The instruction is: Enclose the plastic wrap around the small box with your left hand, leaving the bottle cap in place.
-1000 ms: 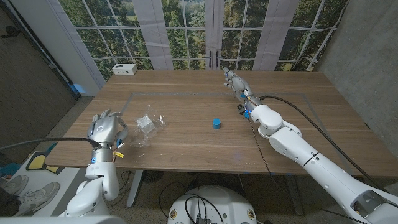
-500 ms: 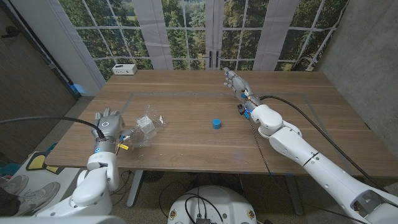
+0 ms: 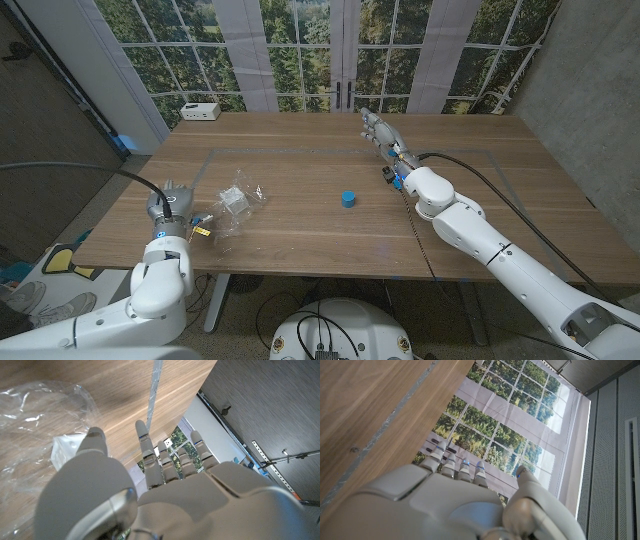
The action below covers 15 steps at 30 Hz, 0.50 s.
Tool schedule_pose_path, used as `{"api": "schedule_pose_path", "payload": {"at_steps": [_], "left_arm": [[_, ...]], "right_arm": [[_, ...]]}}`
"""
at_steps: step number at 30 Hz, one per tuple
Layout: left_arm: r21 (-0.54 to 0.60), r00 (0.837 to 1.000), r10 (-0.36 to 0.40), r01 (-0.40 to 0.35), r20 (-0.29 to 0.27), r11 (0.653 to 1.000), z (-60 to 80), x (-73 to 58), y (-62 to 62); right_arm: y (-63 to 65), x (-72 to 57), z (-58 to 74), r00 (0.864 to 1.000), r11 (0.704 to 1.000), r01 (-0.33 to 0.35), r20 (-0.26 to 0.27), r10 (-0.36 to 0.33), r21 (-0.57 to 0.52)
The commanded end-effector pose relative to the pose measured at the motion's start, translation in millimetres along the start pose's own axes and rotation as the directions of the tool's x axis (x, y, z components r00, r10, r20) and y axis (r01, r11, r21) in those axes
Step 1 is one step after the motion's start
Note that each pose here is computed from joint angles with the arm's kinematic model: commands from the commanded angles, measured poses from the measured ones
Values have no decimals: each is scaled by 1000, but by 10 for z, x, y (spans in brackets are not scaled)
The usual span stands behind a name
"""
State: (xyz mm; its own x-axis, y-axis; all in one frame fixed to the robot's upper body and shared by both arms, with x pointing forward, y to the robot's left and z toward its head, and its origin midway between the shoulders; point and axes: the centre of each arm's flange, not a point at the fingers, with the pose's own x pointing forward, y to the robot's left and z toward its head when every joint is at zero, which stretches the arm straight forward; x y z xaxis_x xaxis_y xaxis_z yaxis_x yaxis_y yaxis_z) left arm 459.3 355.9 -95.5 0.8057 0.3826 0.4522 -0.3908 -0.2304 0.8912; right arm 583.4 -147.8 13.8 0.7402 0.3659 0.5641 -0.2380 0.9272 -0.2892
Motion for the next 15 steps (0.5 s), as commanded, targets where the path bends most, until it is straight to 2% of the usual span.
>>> {"api": "schedule_pose_path", "payload": {"at_steps": [1, 6, 7, 8, 11, 13, 15], "left_arm": [[40, 998, -51, 49, 39, 998, 97, 123, -111], [2, 995, -61, 61, 84, 998, 167, 128, -88], [17, 995, -53, 51, 80, 999, 187, 131, -84], [33, 991, -88, 85, 100, 996, 205, 160, -86], [48, 991, -77, 73, 105, 996, 228, 148, -105], [21, 986, -106, 104, 130, 994, 252, 150, -115], [30, 984, -97, 93, 151, 995, 268, 143, -99]], "right_arm": [[-16, 7, -5, 1000, 1000, 10, 1, -10, -7], [-44, -1, -6, 1000, 1000, 6, 3, -6, -1], [-43, -11, 0, 1000, 1000, 26, 5, -25, -6], [-52, -7, -1, 1000, 1000, 14, 7, -14, -4], [-55, -7, 5, 1000, 1000, 15, 9, -15, -15], [-55, -4, 2, 1000, 1000, 26, 9, -26, -7], [-62, 4, 2, 1000, 1000, 21, 8, -21, -3]]}}
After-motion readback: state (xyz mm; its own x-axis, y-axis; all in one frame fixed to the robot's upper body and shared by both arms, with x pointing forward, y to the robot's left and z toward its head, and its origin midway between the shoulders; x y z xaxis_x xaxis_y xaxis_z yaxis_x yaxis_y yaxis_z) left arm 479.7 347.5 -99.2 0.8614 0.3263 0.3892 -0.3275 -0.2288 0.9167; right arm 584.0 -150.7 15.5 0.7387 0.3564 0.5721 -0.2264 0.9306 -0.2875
